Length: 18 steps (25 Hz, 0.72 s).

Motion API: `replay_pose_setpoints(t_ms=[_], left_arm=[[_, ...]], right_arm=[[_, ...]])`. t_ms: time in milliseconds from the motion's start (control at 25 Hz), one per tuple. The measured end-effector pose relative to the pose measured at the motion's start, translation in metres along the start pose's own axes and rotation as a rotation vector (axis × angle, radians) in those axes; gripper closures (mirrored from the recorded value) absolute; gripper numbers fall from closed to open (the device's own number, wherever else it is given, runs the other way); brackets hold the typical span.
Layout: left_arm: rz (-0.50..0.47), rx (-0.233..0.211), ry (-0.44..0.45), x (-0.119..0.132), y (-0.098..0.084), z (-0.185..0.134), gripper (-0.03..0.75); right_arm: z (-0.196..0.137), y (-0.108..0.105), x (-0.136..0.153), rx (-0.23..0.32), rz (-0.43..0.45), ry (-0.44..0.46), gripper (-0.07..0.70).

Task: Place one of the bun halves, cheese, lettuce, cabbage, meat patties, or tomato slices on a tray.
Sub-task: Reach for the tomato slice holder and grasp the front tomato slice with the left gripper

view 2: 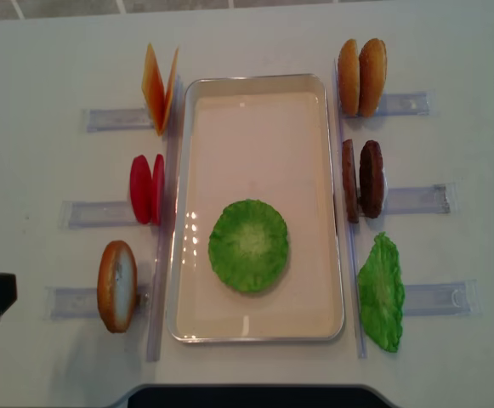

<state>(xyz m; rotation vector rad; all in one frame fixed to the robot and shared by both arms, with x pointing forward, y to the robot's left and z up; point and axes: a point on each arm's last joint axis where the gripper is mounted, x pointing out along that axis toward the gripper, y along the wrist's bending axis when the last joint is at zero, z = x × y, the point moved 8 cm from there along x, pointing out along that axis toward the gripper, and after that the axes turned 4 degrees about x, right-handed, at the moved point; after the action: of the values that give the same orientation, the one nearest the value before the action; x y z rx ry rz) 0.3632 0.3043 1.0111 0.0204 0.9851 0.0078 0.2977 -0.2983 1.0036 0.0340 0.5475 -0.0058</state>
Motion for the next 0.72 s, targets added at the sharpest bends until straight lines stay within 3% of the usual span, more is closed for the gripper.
replay_pose_setpoints(t_ms=[360,720], left_arm=[[0.052,0.015,0.196,0.022,0.010,0.044,0.179],[0.062,-0.008,0.289,0.054,0.012,0.099,0.179]], right_arm=[[0.000,0.000,0.000,0.000,0.000,-0.002,0.043],[0.000,0.002,0.000,0.005,0.012,-0.002,0.043]])
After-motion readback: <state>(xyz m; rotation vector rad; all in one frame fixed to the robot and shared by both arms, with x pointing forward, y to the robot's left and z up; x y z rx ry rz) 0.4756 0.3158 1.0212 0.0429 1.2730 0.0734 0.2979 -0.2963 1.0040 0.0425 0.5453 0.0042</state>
